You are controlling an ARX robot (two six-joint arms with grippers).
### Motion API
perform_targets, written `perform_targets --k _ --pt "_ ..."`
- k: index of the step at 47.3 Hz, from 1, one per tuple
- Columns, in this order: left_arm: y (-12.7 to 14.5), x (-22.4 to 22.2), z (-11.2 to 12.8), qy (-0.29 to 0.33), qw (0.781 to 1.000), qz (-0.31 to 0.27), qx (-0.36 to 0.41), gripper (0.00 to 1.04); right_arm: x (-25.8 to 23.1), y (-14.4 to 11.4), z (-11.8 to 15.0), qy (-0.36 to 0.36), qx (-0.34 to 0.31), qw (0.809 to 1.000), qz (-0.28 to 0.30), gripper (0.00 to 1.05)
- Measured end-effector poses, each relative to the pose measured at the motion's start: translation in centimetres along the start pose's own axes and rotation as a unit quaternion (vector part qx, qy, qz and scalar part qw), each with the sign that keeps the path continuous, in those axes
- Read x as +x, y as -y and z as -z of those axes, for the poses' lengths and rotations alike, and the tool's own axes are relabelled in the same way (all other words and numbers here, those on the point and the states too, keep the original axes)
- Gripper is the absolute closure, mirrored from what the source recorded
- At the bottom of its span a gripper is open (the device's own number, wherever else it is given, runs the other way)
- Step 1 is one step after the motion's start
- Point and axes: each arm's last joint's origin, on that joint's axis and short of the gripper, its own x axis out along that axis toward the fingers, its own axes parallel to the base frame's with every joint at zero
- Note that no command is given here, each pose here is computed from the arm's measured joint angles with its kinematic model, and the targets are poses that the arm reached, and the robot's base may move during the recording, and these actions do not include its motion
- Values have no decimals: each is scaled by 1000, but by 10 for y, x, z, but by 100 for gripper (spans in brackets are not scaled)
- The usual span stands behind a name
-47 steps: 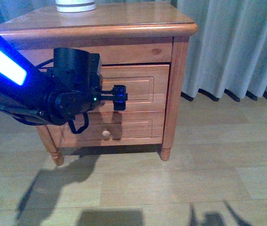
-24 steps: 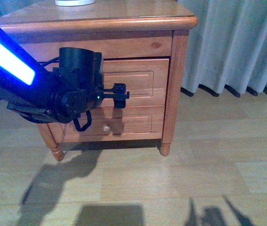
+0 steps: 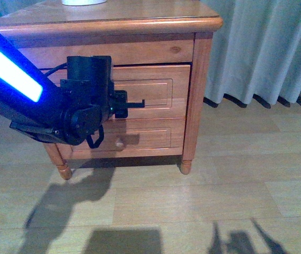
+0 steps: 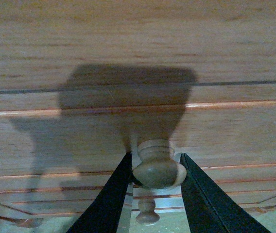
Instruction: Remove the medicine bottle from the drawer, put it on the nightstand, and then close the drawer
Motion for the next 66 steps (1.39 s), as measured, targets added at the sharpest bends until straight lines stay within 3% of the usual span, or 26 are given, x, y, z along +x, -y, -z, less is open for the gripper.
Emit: perform_targets --k 13,40,49,52,61,66 --pt "1 -24 11 0 1000 -1 -2 79 0 0 0 0 0 1000 0 7" --pt "-3 -165 66 -42 998 33 -18 79 0 0 0 0 0 1000 0 7" --pt "3 -219 84 -72 995 48 -40 45 0 0 0 0 0 1000 0 7" --pt "5 -227 84 -73 995 55 -44 38 0 0 0 0 0 1000 0 7" --pt "-4 -249 62 -58 994 77 -60 6 0 0 0 0 0 1000 0 7" --pt "-16 -258 41 -46 993 88 -67 7 0 0 0 0 0 1000 0 7"
